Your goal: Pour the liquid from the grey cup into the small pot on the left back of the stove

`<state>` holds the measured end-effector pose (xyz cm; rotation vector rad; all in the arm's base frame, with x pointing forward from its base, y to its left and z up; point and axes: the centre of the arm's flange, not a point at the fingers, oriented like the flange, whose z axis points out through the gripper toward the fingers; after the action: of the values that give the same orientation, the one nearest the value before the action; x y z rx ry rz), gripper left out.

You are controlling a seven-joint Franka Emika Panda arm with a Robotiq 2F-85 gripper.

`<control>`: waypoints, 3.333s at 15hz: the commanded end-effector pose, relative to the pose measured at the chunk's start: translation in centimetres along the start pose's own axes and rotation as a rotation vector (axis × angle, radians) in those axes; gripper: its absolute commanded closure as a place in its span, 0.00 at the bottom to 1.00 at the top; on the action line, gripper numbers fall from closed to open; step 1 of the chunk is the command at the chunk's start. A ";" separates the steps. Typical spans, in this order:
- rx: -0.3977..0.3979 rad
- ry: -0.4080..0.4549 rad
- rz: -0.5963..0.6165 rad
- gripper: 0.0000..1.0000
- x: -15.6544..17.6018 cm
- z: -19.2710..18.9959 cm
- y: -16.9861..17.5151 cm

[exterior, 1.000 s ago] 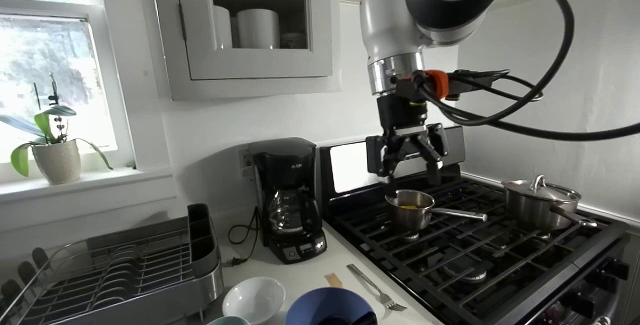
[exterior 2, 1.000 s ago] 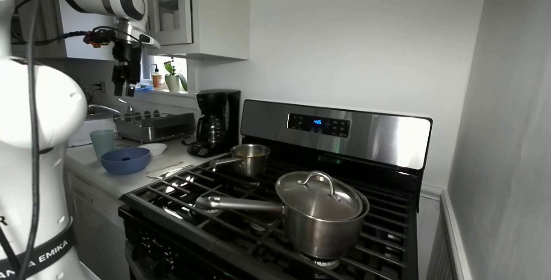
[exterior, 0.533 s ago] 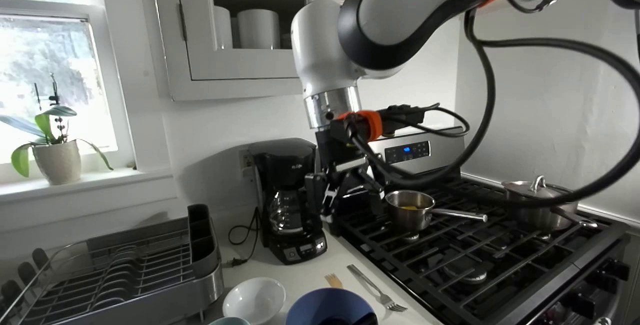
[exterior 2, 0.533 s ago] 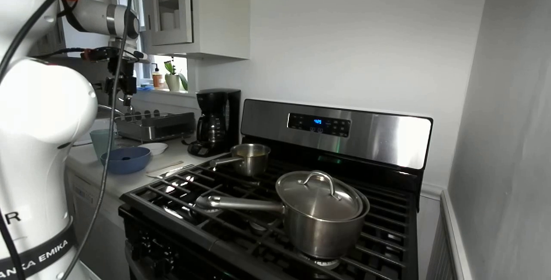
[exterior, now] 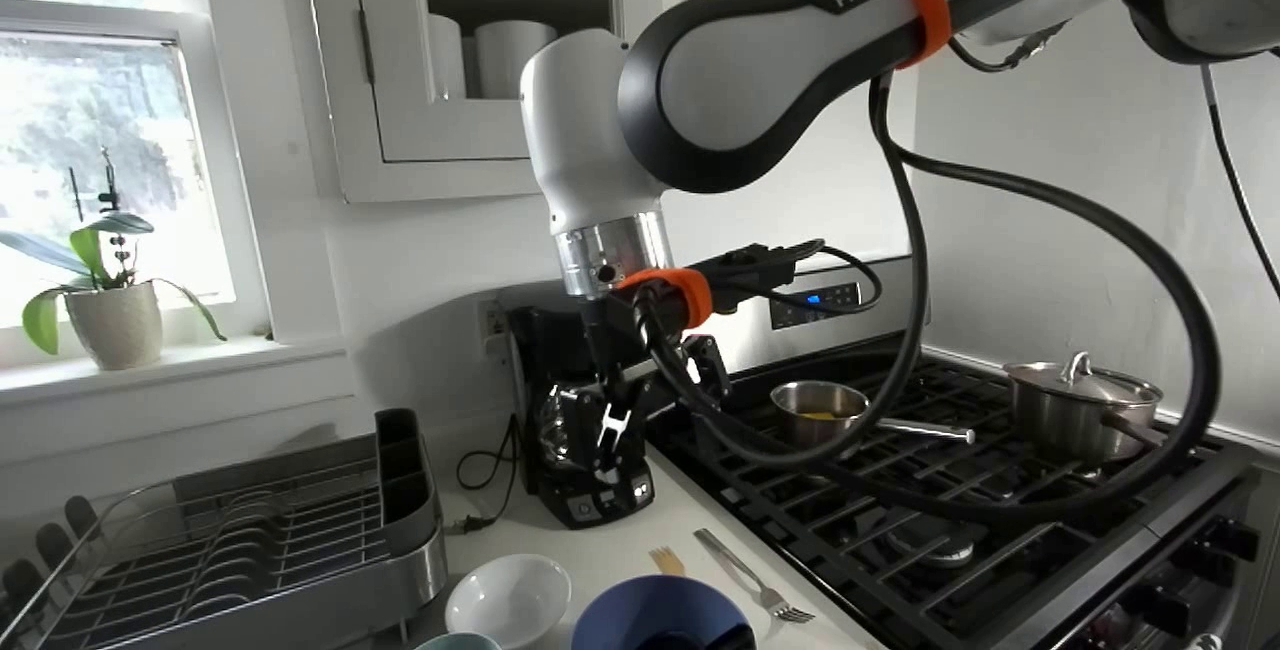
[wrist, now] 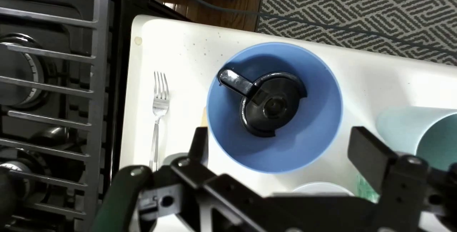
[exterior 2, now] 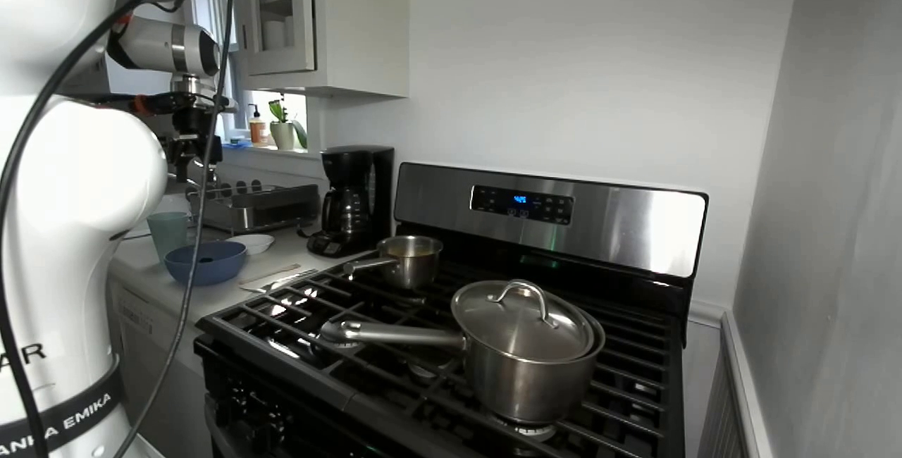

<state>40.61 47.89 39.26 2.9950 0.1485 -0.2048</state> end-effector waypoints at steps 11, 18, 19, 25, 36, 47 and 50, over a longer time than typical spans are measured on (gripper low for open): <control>-0.030 0.137 -0.176 0.00 3.6 4.3 -9.1; 0.072 0.212 -0.278 0.00 5.4 6.3 -12.0; 0.077 0.215 -0.287 0.00 5.6 6.7 -12.3; 0.122 0.223 -0.343 0.26 6.5 8.7 -13.3; 0.192 0.157 -0.396 0.96 6.8 9.2 -14.0; 0.055 0.168 -0.230 0.96 0.2 -3.5 -8.7; -0.062 0.147 -0.158 0.96 -2.8 -6.2 -6.2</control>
<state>41.44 57.28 41.99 3.0368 0.5098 0.0059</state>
